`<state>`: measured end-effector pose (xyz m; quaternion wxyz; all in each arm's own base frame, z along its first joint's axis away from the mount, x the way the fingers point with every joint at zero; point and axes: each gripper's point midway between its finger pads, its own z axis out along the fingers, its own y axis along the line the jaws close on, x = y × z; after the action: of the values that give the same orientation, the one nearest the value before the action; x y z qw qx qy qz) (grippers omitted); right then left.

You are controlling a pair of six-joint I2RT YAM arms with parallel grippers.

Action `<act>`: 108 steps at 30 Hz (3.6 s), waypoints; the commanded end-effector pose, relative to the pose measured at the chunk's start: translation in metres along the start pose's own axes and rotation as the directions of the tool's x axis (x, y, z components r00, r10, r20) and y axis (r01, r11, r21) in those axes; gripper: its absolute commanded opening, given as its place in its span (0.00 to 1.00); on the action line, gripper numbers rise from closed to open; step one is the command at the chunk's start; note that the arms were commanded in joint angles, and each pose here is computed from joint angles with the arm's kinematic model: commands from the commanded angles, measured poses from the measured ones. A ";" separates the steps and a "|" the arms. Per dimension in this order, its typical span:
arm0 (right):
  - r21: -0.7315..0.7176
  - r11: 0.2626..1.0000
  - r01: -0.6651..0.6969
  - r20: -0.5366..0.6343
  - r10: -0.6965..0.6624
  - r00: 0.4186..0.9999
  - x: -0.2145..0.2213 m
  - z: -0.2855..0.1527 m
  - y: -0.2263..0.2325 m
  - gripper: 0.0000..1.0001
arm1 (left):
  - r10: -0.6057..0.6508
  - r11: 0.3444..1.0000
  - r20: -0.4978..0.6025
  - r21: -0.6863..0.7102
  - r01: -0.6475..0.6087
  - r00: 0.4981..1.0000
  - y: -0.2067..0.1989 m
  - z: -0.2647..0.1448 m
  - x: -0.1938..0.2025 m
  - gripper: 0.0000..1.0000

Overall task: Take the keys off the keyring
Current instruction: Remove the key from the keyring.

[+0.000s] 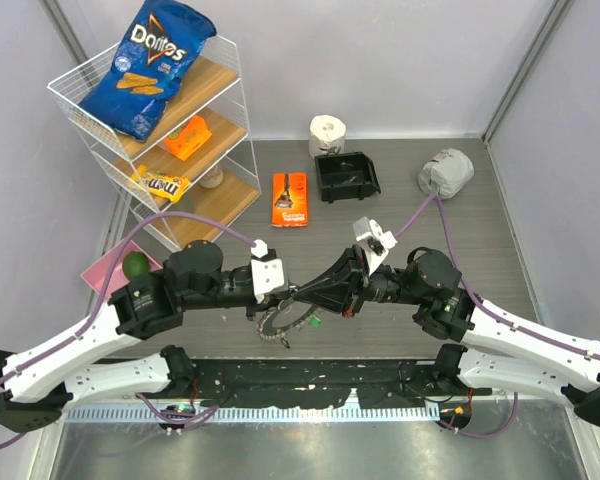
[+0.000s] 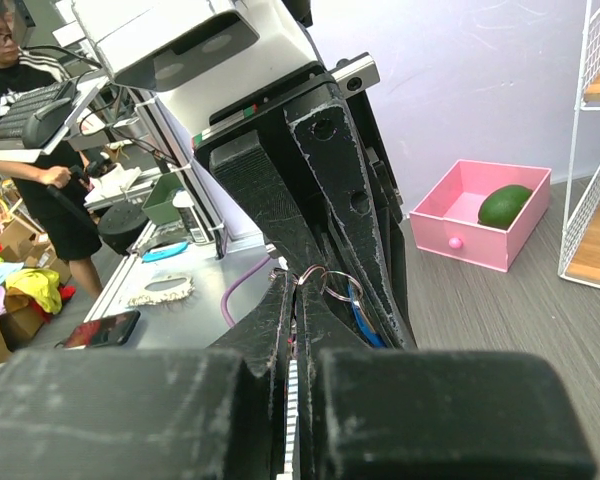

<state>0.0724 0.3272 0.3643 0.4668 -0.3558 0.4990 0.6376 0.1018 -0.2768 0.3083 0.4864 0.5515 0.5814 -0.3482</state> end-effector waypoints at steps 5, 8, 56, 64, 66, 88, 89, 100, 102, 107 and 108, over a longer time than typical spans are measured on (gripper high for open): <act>-0.099 0.994 0.055 0.105 -0.045 0.993 -0.035 0.000 0.026 0.05 | 0.006 0.999 0.062 -0.039 -0.003 0.998 0.010 0.004 -0.012 0.00; -0.138 0.990 0.021 0.115 -0.005 0.993 -0.036 0.001 0.032 0.05 | 0.022 0.998 0.059 -0.056 -0.019 0.998 0.012 0.005 -0.009 0.00; -0.136 0.947 -0.292 0.032 0.299 0.954 0.003 -0.007 0.017 0.05 | 0.285 0.908 0.147 -0.357 -0.218 0.947 0.081 -0.014 -0.046 0.00; -0.138 0.940 -0.311 0.022 0.317 0.948 0.006 -0.006 0.015 0.05 | 0.297 0.901 0.165 -0.374 -0.219 0.940 0.081 -0.020 -0.050 0.00; -0.133 0.942 -0.308 0.022 0.314 0.949 0.006 -0.006 0.013 0.05 | 0.298 0.901 0.168 -0.375 -0.219 0.940 0.080 -0.022 -0.050 0.00; 0.065 0.997 -0.038 -0.046 0.041 0.998 0.005 -0.028 -0.015 0.51 | 0.261 0.930 0.165 -0.308 -0.201 0.951 0.065 -0.025 -0.043 0.00; 0.073 0.997 -0.027 -0.056 0.031 0.998 0.007 -0.030 -0.015 0.51 | 0.260 0.930 0.167 -0.307 -0.200 0.951 0.064 -0.026 -0.044 0.00; 0.099 0.961 0.257 -0.057 -0.252 0.966 -0.011 -0.036 -0.023 0.48 | 0.222 0.951 0.158 -0.255 -0.177 0.962 0.055 -0.024 -0.038 0.00; 0.104 0.952 0.289 -0.056 -0.284 0.957 -0.013 -0.035 -0.025 0.48 | 0.211 0.955 0.154 -0.243 -0.170 0.965 0.053 -0.024 -0.036 0.00; 0.099 0.917 0.386 -0.076 -0.380 0.922 -0.014 -0.028 -0.031 0.47 | 0.190 0.964 0.149 -0.216 -0.156 0.970 0.046 -0.025 -0.031 0.00; 0.091 0.915 0.394 -0.080 -0.387 0.918 -0.013 -0.025 -0.030 0.47 | 0.188 0.965 0.145 -0.211 -0.156 0.971 0.044 -0.025 -0.029 0.00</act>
<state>0.1022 0.2982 0.3345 0.5415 -0.4223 0.5085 0.5196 0.1480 -0.2565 0.3201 0.5898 0.5315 0.5473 -0.2649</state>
